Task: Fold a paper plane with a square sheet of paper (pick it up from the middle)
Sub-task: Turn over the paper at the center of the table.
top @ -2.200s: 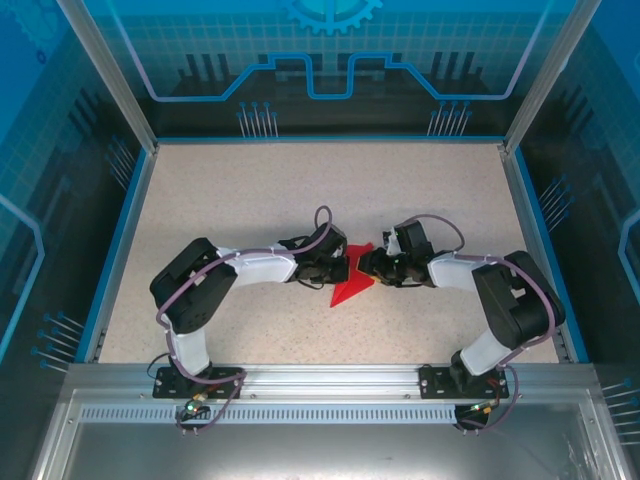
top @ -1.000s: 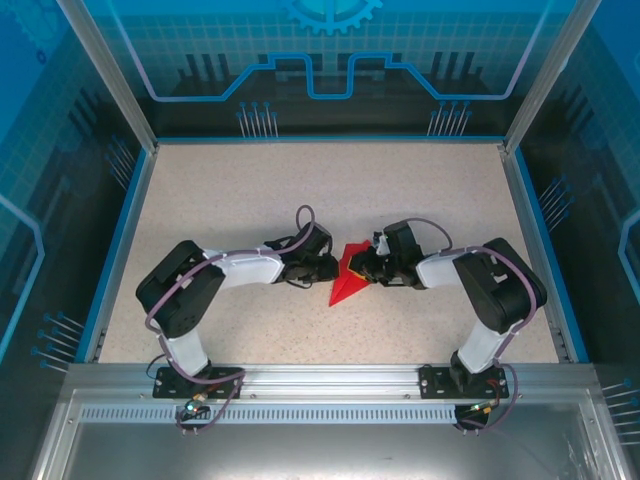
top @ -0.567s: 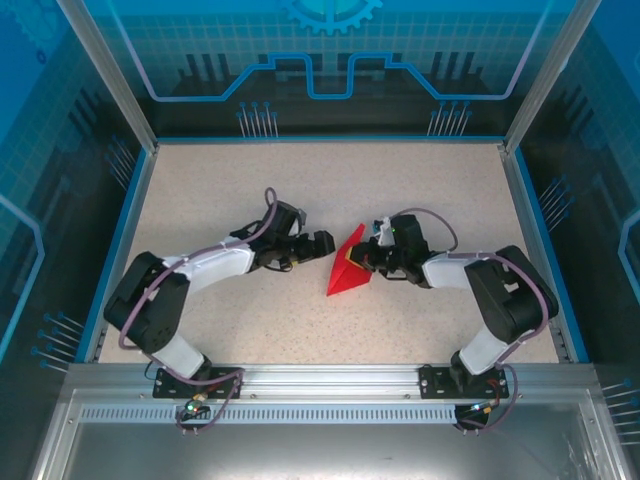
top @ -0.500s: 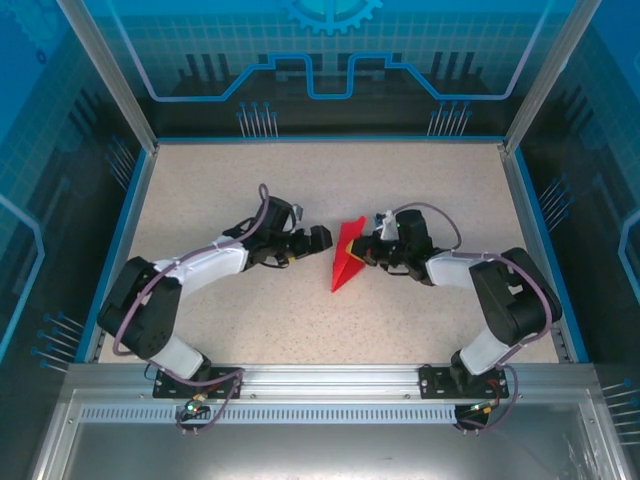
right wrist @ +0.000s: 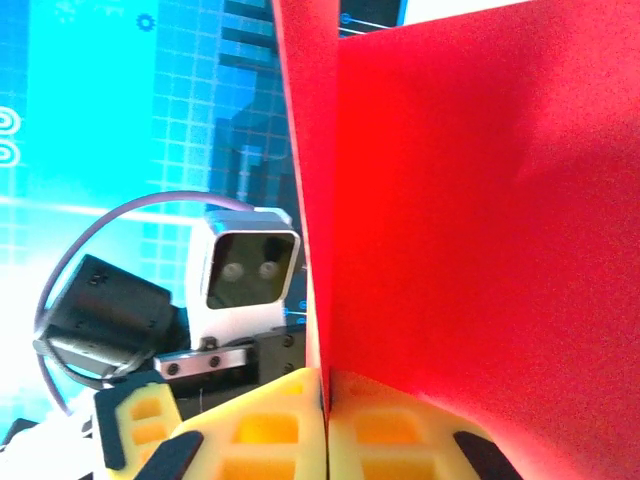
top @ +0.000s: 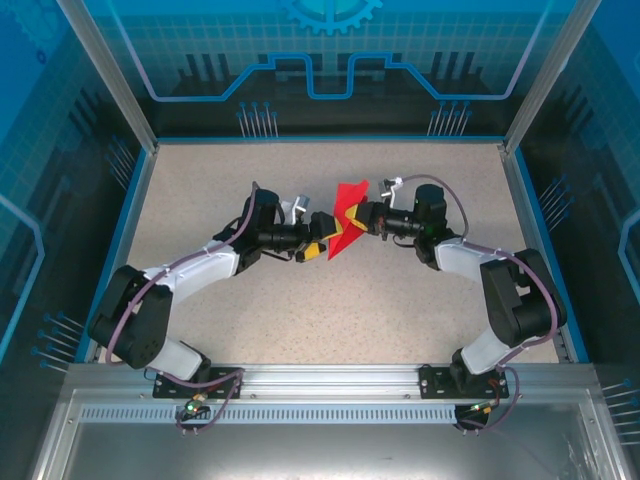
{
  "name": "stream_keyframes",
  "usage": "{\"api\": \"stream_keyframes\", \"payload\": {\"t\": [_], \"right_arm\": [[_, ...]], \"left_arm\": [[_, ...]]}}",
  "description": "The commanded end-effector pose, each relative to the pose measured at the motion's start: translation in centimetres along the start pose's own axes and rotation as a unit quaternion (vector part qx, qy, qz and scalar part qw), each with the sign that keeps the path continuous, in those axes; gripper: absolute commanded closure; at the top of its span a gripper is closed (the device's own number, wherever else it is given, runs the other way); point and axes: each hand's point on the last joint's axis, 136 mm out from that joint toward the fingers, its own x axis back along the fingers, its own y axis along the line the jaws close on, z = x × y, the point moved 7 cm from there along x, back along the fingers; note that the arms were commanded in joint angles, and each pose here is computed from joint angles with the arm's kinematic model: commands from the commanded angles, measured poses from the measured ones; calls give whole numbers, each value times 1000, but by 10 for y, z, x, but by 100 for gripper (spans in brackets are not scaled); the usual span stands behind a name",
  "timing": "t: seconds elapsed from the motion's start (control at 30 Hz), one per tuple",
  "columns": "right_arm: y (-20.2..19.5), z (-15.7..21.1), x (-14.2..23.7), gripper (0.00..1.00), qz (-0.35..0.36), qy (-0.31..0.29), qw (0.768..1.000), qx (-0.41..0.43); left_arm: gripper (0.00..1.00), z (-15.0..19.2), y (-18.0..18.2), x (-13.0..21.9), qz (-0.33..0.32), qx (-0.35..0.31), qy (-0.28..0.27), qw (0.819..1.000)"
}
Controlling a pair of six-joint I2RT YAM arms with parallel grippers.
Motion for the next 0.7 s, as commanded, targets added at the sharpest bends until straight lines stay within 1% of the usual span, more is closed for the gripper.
{"api": "stream_keyframes", "payload": {"t": [0.0,0.07,0.13,0.23,0.3,0.43,0.57,0.67], "right_arm": [[24,-7,-1,94,-45,8,999,3],[25,-7,-2,94,-55,9,998,-9],[25,-3,-6,93,-58,18,998,-16],[22,4,-11,93,-55,33,998,-24],[17,7,-11,93,-50,36,998,-30],[6,10,-11,93,-37,42,998,-39],[-1,12,-13,93,-33,53,997,-46],[-6,14,-14,93,-28,61,997,-49]], "left_arm": [[2,5,-10,-8,53,5,30,998],[6,4,-12,-11,68,5,25,997],[12,2,-14,-13,85,2,19,996],[28,-2,-21,-13,105,-9,7,994],[36,-3,-25,-11,110,-19,-2,994],[44,-2,-28,-8,108,-36,-5,993],[51,-2,-23,-8,91,-40,-7,995],[54,-3,-19,-8,80,-40,-15,996]]}}
